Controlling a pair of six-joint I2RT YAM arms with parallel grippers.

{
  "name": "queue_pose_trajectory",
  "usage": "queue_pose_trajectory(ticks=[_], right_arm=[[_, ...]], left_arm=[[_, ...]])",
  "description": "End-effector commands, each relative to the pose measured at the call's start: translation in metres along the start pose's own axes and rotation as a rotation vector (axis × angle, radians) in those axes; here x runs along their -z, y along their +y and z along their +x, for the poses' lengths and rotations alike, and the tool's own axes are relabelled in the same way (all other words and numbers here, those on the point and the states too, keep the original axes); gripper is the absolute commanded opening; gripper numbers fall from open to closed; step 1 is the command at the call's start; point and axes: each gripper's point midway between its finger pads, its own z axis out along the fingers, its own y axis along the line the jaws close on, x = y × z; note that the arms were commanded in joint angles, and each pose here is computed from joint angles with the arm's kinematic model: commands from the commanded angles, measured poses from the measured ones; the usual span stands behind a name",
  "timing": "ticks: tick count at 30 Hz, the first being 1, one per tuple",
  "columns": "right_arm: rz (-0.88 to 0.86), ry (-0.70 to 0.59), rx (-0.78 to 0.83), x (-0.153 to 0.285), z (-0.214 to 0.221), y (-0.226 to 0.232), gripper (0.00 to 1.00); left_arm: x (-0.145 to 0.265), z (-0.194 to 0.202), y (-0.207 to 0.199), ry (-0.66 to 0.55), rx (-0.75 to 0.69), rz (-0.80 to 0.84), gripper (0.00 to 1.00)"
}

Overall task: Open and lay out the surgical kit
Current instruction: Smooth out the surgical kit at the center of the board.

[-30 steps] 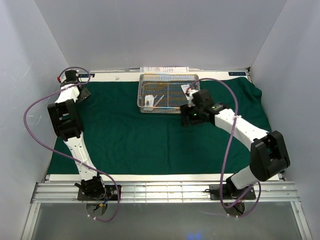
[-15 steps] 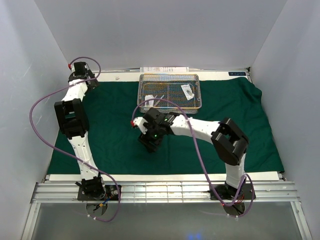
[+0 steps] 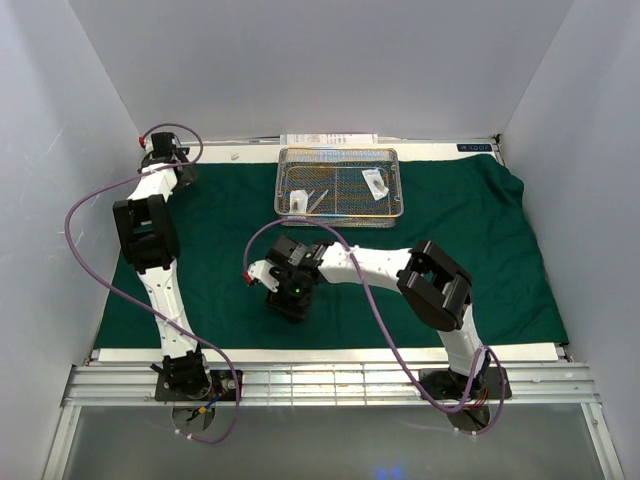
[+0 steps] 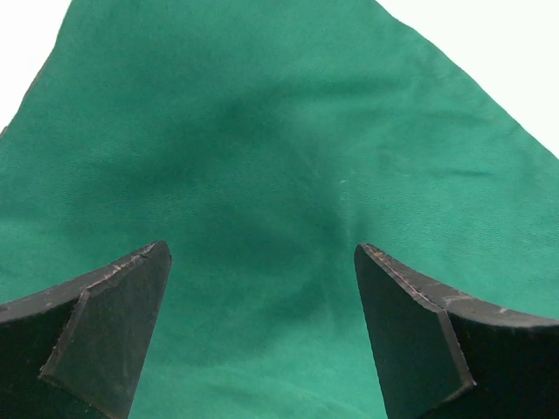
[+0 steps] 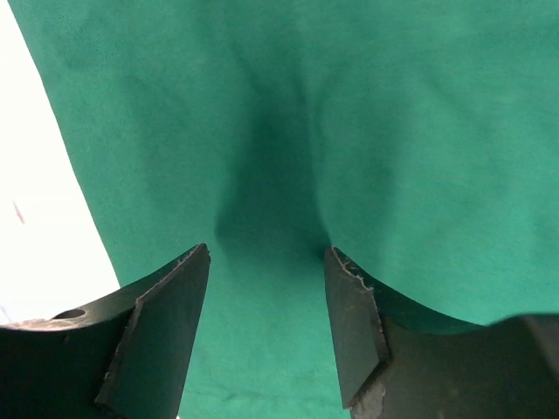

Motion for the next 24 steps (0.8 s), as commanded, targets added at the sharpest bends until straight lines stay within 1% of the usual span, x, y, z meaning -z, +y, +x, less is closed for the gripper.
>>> queue_pose_trajectory(ticks=[1, 7, 8, 9, 10, 11, 12, 14, 16, 17, 19, 20, 22, 24], right_arm=[[0.009, 0.034, 0.057, -0.009, -0.001, 0.006, 0.61], [0.051, 0.093, 0.095, -0.023, 0.010, 0.006, 0.60], [0.070, 0.104, 0.101, -0.025, 0.013, 0.004, 0.59], [0.072, 0.117, 0.116, -0.028, 0.015, 0.007, 0.56], [0.076, 0.135, 0.119, -0.031, 0.020, 0.007, 0.56], [0.079, 0.145, 0.124, -0.035, 0.023, 0.009, 0.52], [0.091, 0.163, 0.134, -0.038, 0.027, 0.010, 0.51], [0.105, 0.187, 0.144, -0.043, 0.034, 0.011, 0.44], [0.102, 0.207, 0.150, -0.048, 0.041, 0.015, 0.40], [0.102, 0.212, 0.152, -0.050, 0.044, 0.017, 0.35], [0.102, 0.216, 0.153, -0.051, 0.047, 0.018, 0.29], [0.105, 0.217, 0.154, -0.052, 0.048, 0.017, 0.21], [0.110, 0.220, 0.154, -0.053, 0.049, 0.016, 0.15], [0.108, 0.222, 0.155, -0.055, 0.051, 0.017, 0.13]], left_arm=[[-0.003, -0.006, 0.008, -0.026, 0.000, -0.032, 0.98], [-0.013, 0.009, 0.011, -0.001, 0.000, -0.058, 0.98], [-0.014, 0.010, 0.011, 0.002, 0.004, -0.061, 0.98], [-0.015, 0.012, 0.013, 0.004, 0.004, -0.068, 0.98], [-0.015, 0.013, 0.014, 0.005, 0.004, -0.076, 0.98], [-0.017, 0.015, 0.016, 0.008, 0.002, -0.084, 0.98], [-0.018, 0.016, 0.018, 0.006, -0.002, -0.095, 0.98], [-0.020, 0.017, 0.022, 0.007, -0.005, -0.112, 0.98], [-0.023, 0.021, 0.028, 0.010, -0.006, -0.142, 0.98], [-0.023, 0.022, 0.031, 0.014, -0.002, -0.156, 0.98], [-0.025, 0.024, 0.040, 0.016, 0.005, -0.194, 0.98], [-0.026, 0.027, 0.045, 0.027, 0.006, -0.209, 0.98], [-0.028, 0.029, 0.055, 0.034, 0.021, -0.234, 0.98], [-0.031, 0.032, 0.065, 0.046, 0.029, -0.258, 0.98]])
